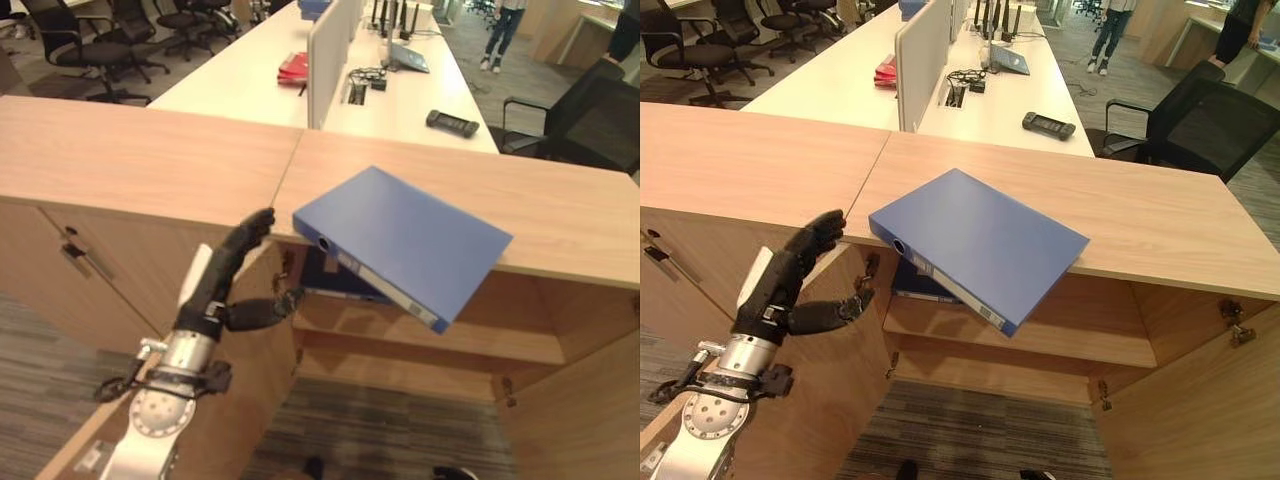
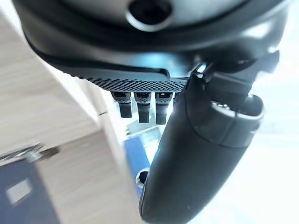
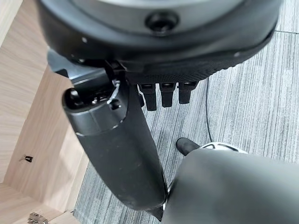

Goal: Put the empty folder in the office cabinet

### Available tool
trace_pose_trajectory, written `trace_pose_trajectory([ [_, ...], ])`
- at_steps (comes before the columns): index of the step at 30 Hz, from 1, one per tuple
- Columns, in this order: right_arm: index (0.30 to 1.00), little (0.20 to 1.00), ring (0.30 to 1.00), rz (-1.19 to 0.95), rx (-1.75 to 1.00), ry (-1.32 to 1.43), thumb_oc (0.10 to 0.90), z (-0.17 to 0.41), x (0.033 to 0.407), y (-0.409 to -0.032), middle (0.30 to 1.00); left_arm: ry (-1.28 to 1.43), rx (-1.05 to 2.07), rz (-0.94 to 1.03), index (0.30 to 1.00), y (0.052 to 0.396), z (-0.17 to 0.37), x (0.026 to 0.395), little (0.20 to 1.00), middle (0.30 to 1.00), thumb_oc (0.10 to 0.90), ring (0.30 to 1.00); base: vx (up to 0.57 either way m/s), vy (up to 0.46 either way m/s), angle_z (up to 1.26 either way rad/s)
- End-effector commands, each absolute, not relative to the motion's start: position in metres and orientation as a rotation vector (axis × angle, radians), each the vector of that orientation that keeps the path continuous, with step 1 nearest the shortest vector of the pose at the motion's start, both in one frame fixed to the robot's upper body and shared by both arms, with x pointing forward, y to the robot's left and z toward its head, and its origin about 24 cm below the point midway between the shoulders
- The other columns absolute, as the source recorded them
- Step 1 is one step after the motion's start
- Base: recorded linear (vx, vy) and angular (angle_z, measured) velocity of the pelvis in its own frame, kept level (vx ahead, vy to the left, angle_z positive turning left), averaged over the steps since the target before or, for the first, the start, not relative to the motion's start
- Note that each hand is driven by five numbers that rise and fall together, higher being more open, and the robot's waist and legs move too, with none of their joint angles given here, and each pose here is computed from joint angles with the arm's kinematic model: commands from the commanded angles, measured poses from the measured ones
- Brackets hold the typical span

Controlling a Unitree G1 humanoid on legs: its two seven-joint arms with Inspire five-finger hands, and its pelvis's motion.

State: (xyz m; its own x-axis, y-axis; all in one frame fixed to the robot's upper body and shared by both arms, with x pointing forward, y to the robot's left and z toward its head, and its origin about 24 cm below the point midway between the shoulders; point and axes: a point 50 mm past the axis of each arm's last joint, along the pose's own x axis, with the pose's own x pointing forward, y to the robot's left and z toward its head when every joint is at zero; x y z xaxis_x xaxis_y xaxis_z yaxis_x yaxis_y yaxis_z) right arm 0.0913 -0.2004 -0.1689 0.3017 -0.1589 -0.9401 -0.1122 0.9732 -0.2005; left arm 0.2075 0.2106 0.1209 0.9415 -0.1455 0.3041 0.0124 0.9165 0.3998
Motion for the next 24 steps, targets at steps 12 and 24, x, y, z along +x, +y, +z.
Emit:
trace_pose_trajectory([
  [12,0.9,0.9,0.9,0.002,-0.228,1.077,0.8,-0.153,0.141,-0.193,0.9,-0.591,0.413,-0.133,0.9,0.195,0.161,0.2,0.9,0.9,0.8,0.9,-0.02,-0.091,-0.14],
  [24,0.9,0.9,0.9,-0.169,-0.229,1.13,0.8,-0.154,0.132,-0.222,0.9,-0.704,0.424,0.057,0.9,0.205,0.173,0.201,0.9,0.9,0.8,0.9,0.07,-0.393,0.57],
])
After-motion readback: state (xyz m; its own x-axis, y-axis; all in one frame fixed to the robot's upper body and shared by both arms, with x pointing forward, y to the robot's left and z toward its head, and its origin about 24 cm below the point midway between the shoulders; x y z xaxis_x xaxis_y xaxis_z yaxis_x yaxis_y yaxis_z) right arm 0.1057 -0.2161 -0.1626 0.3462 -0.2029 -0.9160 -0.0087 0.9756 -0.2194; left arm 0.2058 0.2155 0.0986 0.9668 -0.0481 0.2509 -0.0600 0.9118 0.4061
